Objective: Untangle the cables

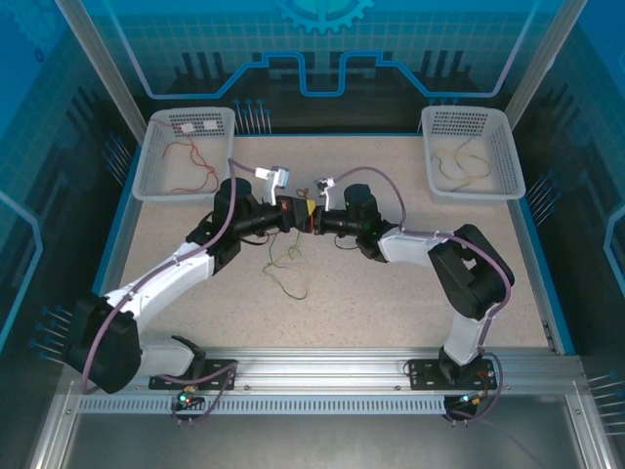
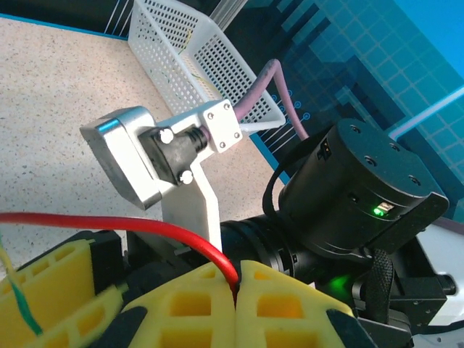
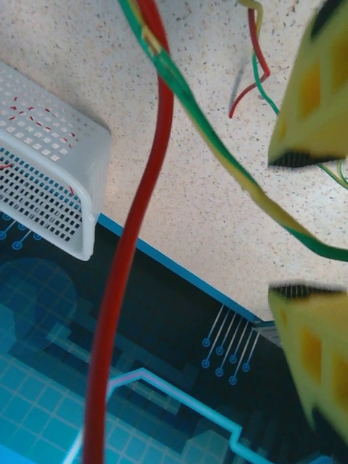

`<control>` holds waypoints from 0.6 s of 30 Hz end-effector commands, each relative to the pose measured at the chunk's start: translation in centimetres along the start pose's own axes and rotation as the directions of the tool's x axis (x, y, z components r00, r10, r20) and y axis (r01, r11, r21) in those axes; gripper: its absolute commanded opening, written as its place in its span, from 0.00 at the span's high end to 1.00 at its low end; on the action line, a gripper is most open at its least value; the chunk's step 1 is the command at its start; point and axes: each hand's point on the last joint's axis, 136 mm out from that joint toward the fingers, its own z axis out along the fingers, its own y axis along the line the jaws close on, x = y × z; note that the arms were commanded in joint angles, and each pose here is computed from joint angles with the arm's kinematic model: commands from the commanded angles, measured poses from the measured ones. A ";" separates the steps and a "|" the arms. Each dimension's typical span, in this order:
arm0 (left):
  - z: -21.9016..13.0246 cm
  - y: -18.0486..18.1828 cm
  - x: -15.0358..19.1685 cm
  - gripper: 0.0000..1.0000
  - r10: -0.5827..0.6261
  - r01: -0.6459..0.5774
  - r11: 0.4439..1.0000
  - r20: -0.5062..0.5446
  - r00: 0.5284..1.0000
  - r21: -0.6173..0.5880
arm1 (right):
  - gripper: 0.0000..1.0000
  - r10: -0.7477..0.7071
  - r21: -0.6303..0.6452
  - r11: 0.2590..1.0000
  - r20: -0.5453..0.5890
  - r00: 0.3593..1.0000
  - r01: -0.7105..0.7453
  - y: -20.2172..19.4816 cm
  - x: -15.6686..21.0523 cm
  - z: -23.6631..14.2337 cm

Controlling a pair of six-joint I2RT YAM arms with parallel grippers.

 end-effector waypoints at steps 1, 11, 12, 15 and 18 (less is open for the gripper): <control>-0.8 -0.9 -1.0 1.00 0.006 -0.008 0.999 0.049 0.999 0.032 | 0.70 -0.037 0.042 0.998 0.037 0.999 0.036 -0.1 -0.9 0.3; -5.2 3.1 -3.6 1.00 0.013 0.030 0.986 0.257 0.966 -0.164 | 1.00 -0.141 0.193 0.971 -0.001 0.990 0.139 0.0 -1.1 -3.3; -5.9 3.7 -3.9 1.00 0.017 0.038 0.981 0.283 0.959 -0.190 | 1.00 -0.149 0.213 0.966 0.003 0.989 0.145 -0.2 -1.3 -3.9; -8.1 4.9 -4.8 1.00 0.040 0.051 0.967 0.344 0.938 -0.250 | 1.00 -0.163 0.256 0.955 0.018 0.987 0.153 -0.8 -2.0 -6.0; -9.8 6.0 -5.0 1.00 0.066 0.061 0.948 0.378 0.924 -0.313 | 1.00 -0.164 0.302 0.941 0.010 0.986 0.153 -1.7 -2.5 -8.2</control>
